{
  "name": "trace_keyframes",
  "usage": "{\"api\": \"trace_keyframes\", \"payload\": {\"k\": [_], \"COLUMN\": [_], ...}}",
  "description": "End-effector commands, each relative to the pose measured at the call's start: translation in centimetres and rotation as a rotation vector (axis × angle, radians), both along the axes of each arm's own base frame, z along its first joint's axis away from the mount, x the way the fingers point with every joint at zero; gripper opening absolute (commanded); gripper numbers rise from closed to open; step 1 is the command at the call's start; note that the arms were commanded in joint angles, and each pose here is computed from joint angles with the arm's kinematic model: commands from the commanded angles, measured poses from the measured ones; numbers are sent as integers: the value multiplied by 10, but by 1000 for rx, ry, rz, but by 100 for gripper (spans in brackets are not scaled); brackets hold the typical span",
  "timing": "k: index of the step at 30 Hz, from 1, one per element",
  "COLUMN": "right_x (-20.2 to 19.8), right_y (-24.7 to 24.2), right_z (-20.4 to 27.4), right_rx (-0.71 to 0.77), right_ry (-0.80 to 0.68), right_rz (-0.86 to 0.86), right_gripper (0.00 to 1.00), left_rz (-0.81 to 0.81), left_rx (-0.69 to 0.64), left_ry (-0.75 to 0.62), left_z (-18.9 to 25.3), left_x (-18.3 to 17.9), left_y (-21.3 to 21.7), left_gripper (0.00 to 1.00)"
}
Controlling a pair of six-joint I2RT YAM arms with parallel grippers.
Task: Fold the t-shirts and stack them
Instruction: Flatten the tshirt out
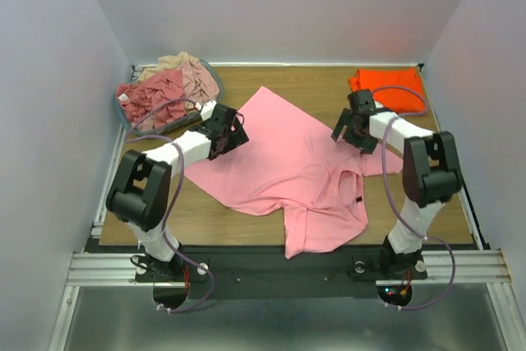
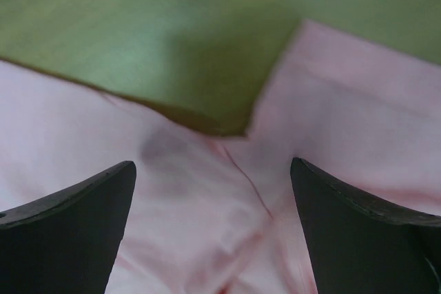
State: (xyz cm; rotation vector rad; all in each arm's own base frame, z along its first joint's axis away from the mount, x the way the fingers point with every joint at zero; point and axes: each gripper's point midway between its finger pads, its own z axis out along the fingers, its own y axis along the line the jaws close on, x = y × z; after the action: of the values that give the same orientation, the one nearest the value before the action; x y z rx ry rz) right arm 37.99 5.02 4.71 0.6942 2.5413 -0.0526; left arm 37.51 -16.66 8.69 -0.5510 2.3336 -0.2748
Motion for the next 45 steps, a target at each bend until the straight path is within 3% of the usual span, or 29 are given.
{"api": "trace_keyframes", "payload": {"k": [1,6,9,11,15,20,23,25,26,27,28,29,31,32,33,37,45], "right_x": [59,82,107,122,157,196,198,183,175,153,139,127,96,61,45,-31,-89], "right_y": [32,75,105,133,168,174,168,156,152,140,133,125,109,100,98,89,50], "right_z": [-4,-51,-59,-63,-61,-24,35,43,83,63,96,96,88,53,68,24,-27], "right_rx": [45,173,121,106,116,63,22,6,7,13,15,7,16,53,86,185,124], "right_ry": [-74,0,-31,-63,-143,-259,-341,-320,-377,-305,-352,-338,-292,-194,-220,-80,46], "right_rz": [215,439,620,756,860,852,818,766,740,678,647,606,517,448,427,352,172], "right_gripper": [100,100,100,100,100,100,100,100,100,100,100,100,100,100,100,100,100], "left_rz": [-83,-31,11,35,71,45,56,45,43,47,53,59,65,73,71,97,94], "left_rx": [9,68,98,54,-44,-116,-92,-85,-82,-74,-68,-64,-55,-51,-46,-36,0], "left_ry": [56,162,238,253,304,135,46,-8,-20,-38,-41,-43,-39,-34,-23,-57,9], "left_z": [-21,-59,-77,-77,-92,-41,-4,19,24,30,31,31,31,30,27,25,-9], "left_x": [8,-23,-59,-79,-131,-119,-97,-82,-79,-74,-73,-71,-72,-72,-75,-76,-71], "left_y": [-5,23,42,44,50,44,45,43,42,43,44,46,47,49,49,57,57], "left_gripper": [98,98,98,98,98,98,98,98,98,98,98,98,98,98,98,98,98]}}
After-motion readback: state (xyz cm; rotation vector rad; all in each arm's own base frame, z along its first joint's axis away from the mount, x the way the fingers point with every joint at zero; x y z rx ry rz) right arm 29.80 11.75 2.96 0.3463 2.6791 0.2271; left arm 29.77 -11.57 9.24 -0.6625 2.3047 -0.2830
